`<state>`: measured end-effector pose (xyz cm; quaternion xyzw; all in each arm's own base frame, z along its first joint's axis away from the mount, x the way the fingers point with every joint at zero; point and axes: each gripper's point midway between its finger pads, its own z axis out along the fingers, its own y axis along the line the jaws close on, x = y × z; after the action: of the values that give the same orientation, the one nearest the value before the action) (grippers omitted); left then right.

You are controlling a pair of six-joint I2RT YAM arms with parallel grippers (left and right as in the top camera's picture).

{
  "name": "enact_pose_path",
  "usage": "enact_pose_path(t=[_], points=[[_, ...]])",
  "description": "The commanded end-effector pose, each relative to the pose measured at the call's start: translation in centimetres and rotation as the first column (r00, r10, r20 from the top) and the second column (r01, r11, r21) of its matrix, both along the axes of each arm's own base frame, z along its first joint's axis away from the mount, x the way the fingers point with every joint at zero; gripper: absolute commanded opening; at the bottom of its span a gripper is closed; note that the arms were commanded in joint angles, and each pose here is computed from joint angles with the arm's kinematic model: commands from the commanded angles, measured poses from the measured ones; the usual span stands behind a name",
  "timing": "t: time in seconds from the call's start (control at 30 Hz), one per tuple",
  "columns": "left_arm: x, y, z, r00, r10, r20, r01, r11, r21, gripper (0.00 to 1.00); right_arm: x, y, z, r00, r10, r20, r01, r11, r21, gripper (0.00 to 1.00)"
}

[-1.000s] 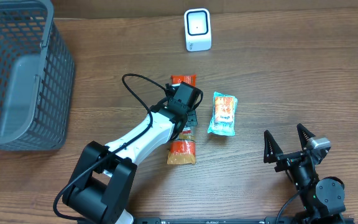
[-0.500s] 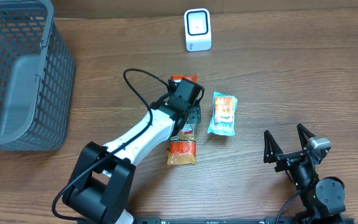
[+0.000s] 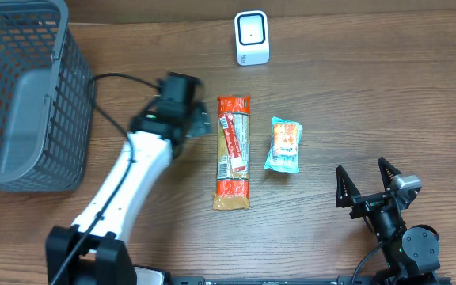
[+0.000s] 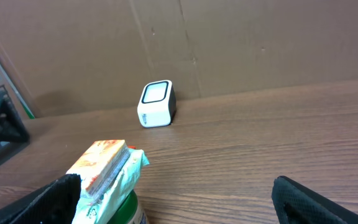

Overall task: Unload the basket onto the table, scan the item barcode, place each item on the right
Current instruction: 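Carry the pasta pack out and set it down left of the teal pack, then retract the left gripper beside the basket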

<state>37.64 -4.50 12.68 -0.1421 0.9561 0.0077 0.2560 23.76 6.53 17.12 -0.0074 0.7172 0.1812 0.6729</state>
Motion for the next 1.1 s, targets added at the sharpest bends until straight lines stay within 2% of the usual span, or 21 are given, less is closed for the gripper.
enact_pose_path(t=[0.0, 0.17, 0.27, 0.37, 0.47, 1.07], points=[[-0.4, 5.8, 0.8, 0.998, 0.05, -0.025, -0.048, 0.997, 0.066, 0.82, 0.0, 0.0, -0.2, 1.0, 0.003, 0.004, -0.003, 1.0, -0.007, 1.0], [-1.8, 11.4, 0.4, 0.982, 0.181, -0.063, -0.176, 0.982, 0.069, 0.84, 0.0, 0.0, -0.2, 1.0, 0.003, 0.005, -0.003, 1.0, -0.007, 1.0], [-2.1, 12.7, 0.4, 0.979, 0.194, -0.067, -0.189, 0.979, 0.074, 0.85, 0.0, 0.0, -0.2, 1.0, 0.003, 0.004, -0.003, 1.0, -0.007, 1.0], [-1.8, 12.7, 0.4, 0.986, 0.153, -0.064, -0.148, 0.986, 0.08, 0.88, 0.0, 0.0, -0.2, 1.0, 0.003, 0.004, -0.003, 1.0, -0.007, 1.0], [-1.6, 12.8, 0.5, 0.991, 0.125, -0.057, -0.119, 0.988, 0.095, 0.99, 0.0, 0.0, -0.2, 1.0, 0.003, 0.004, -0.003, 1.0, -0.007, 1.0], [-1.9, 12.6, 0.4, 0.989, 0.127, -0.071, -0.12, 0.989, 0.09, 1.0, 0.0, 0.0, -0.2, 1.0, 0.003, 0.005, -0.003, 1.0, -0.007, 1.0]])
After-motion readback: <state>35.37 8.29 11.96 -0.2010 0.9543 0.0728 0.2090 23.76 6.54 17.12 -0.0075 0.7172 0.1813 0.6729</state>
